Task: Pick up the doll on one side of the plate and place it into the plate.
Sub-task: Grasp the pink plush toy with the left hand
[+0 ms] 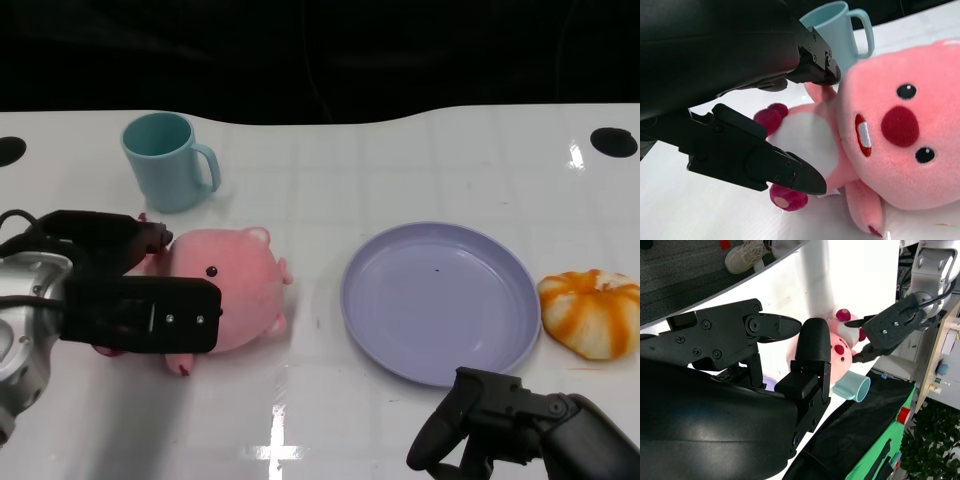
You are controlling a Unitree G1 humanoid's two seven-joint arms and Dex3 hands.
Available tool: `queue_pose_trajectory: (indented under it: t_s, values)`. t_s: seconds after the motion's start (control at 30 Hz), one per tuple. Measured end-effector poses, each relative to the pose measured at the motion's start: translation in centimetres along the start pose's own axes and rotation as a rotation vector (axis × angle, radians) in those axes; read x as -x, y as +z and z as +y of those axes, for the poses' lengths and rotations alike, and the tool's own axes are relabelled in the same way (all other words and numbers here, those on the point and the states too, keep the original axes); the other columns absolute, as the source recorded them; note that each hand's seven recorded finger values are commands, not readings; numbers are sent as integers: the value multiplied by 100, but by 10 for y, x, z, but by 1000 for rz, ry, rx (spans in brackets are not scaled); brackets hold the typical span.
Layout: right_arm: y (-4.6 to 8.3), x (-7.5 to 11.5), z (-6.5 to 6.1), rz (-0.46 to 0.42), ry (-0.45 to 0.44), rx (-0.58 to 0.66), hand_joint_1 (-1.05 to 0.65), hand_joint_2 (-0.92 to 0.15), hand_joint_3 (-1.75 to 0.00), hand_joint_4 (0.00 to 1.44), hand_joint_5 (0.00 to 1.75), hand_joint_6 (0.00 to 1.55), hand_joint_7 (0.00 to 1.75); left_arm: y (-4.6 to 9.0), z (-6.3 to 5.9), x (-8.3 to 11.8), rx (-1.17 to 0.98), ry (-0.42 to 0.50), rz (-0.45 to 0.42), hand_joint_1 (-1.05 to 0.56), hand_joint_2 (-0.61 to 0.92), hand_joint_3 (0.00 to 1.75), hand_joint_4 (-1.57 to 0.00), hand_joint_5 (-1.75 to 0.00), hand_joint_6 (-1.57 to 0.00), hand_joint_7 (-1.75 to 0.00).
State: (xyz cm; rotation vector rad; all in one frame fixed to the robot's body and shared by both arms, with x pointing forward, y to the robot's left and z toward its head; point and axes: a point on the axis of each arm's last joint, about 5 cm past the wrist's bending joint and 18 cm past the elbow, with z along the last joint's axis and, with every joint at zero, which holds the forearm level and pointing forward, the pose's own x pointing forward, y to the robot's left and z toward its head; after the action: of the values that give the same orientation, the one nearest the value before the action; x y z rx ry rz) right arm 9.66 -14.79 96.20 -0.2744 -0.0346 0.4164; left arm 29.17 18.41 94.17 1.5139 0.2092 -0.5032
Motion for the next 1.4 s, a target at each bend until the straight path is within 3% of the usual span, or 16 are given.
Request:
queue_pose_trajectory:
  t_s: [0.57, 0.67, 0.7, 0.77, 0.8, 0.83, 0.87, 0.9, 0.93, 1.0, 1.07, 1.17, 1.4]
  values:
    - [5, 3, 2, 6, 1, -8, -26, -92, -33, 67, 155, 60, 125, 10, -14, -35, -25, -140, 49, -61, 90, 0, -27, -8, -37, -2]
    - [5, 3, 2, 10, 1, -11, -26, -92, -34, 67, 155, 60, 126, 11, -22, -38, -1, -111, 41, -48, 92, 1, -53, -10, -55, -4]
    - [5, 3, 2, 10, 2, -11, -26, -92, -34, 67, 155, 60, 126, 11, -26, -38, 23, -94, 33, -43, 92, 2, -75, -13, -75, -5]
    - [5, 3, 2, 10, 2, -12, -25, -92, -34, 67, 155, 60, 126, 9, -32, -38, 65, -48, 13, -40, 91, 1, -91, -14, -96, -7]
    - [5, 3, 2, 10, 2, -12, -25, -92, -33, 67, 156, 60, 126, 8, -36, -38, 85, -21, 3, -36, 91, 1, -101, -23, -109, -9]
    - [5, 3, 2, 10, 2, -12, -25, -92, -33, 67, 156, 60, 126, 8, -40, -37, 98, 4, -5, -32, 91, 0, -95, -59, -116, -13]
    - [5, 3, 2, 10, 2, -12, -25, -92, -33, 67, 156, 60, 126, 7, -43, -37, 106, 25, -13, -30, 91, 0, -87, -96, -120, -18]
    - [5, 3, 2, 10, 2, -13, -25, -92, -33, 67, 156, 60, 126, 7, -45, -37, 111, 44, -20, -27, 92, 6, -80, -137, -108, -66]
    - [5, 3, 2, 10, 2, -13, -25, -92, -33, 67, 156, 60, 126, 7, -47, -37, 115, 66, -27, -24, 90, 13, -80, -155, -89, -115]
    - [5, 3, 2, 10, 2, -13, -26, -92, -33, 67, 156, 60, 126, 7, -51, -36, 120, 101, -39, -24, 92, 29, -79, -171, -66, -159]
    - [5, 3, 2, 10, 3, -13, -26, -92, -33, 67, 156, 60, 126, 7, -55, -35, 127, 127, -45, -24, 92, 37, -77, -174, -62, -158]
    - [5, 2, 2, 6, 3, -13, -26, -92, -33, 68, 156, 60, 126, 5, -60, -33, 173, 172, -48, -24, 90, 45, -81, -175, -60, -171]
    - [5, 0, 2, 3, 4, -14, -25, -92, -33, 66, 155, 59, 126, 3, -76, -24, 394, 304, -26, -21, 66, 85, -96, -175, -74, -175]
